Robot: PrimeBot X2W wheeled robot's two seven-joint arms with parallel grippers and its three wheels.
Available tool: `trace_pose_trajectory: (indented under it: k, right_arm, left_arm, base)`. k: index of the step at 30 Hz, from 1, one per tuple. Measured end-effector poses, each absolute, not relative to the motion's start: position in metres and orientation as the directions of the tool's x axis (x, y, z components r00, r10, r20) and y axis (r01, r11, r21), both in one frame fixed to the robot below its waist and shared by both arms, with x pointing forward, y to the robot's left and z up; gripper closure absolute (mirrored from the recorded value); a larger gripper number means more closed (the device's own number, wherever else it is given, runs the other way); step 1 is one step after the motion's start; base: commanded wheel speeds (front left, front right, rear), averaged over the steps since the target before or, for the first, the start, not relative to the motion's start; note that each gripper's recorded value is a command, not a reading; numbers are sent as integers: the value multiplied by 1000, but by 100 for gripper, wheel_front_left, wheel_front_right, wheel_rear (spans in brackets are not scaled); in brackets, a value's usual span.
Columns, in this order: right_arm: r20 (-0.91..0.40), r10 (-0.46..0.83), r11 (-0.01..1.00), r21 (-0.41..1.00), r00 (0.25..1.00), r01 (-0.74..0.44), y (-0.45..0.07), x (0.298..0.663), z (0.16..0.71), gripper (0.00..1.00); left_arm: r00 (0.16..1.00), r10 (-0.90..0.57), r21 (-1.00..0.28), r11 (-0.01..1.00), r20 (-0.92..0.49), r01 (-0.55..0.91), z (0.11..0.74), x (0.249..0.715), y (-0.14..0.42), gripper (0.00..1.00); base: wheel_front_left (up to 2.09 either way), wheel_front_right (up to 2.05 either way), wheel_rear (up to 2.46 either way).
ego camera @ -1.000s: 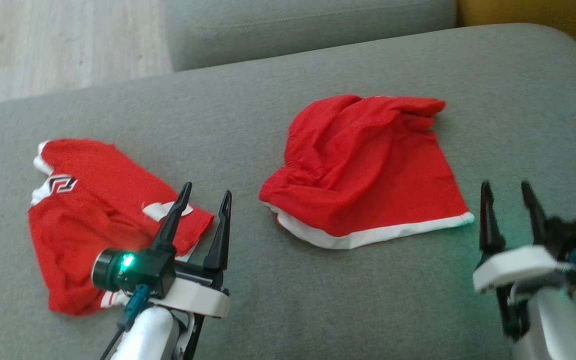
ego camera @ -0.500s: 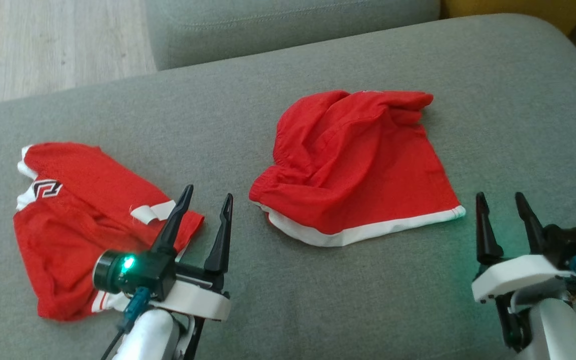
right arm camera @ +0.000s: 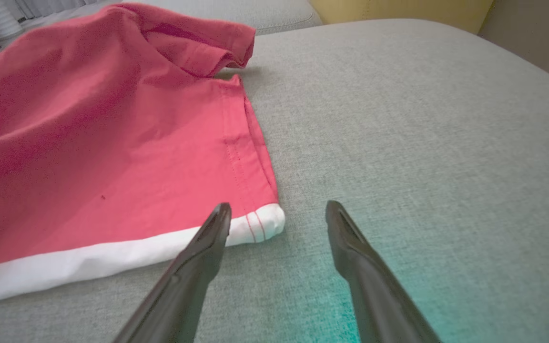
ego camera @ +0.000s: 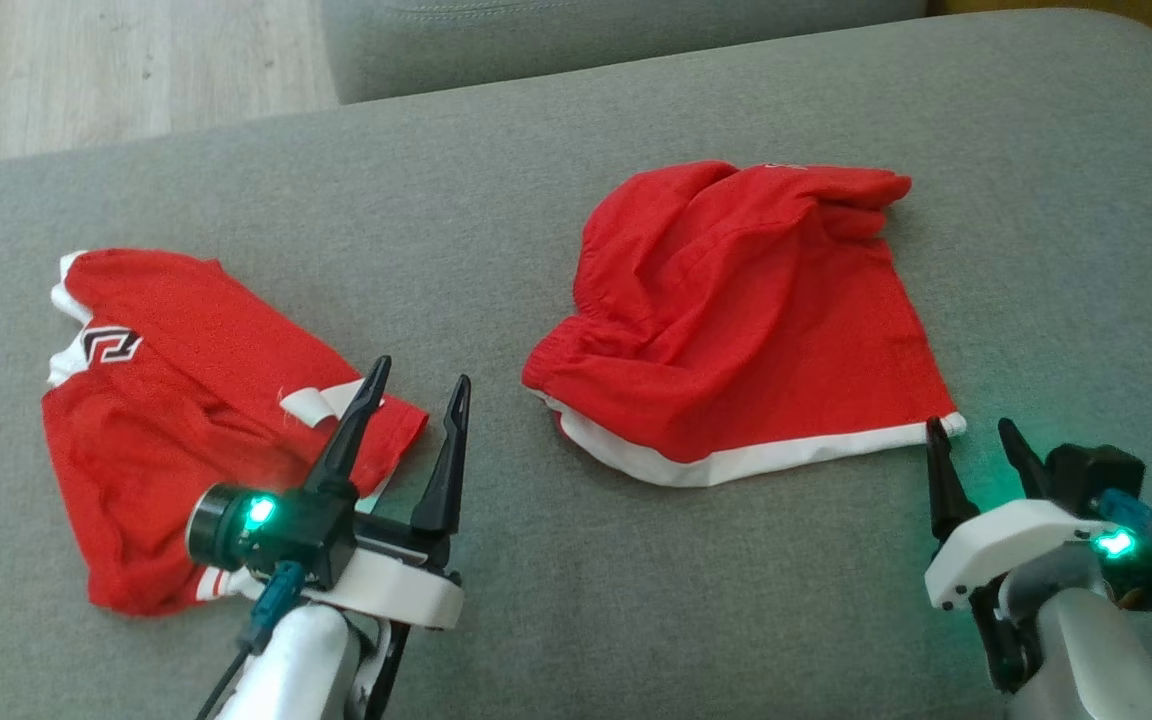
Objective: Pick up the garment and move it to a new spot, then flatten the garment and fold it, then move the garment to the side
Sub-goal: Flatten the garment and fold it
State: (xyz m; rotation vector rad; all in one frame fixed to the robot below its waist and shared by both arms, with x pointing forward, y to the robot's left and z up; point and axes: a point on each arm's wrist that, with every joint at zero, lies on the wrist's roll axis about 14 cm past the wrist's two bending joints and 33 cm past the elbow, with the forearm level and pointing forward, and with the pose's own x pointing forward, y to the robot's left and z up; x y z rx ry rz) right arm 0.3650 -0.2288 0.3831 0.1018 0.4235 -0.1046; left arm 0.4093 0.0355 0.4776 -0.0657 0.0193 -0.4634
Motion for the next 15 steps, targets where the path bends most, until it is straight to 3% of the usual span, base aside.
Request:
trace_pose_trajectory:
  k: [10,11,12,13,15]
  right_arm:
    - [-477,-55,995,48,877,89,-221,367,364,0]
    - [-476,-55,995,46,878,87,-221,369,365,29]
    - [-473,-54,996,42,879,84,-221,370,366,72]
    - [-471,-54,996,38,881,81,-221,372,367,100]
    - [-463,-55,996,31,885,78,-222,373,369,100]
  left_arm:
    - [901,-433,-69,900,-20,431,472,409,42,0]
    - [901,-433,-65,900,-20,431,472,410,42,0]
    - [901,-434,-63,900,-20,432,472,410,42,0]
    - [900,-435,-61,899,-19,433,473,410,42,0]
    - [899,-437,-57,898,-18,435,473,411,42,0]
  base:
    - [0,0,0]
    - [0,0,0]
    - [0,0,0]
    - [0,0,0]
    - [0,0,0]
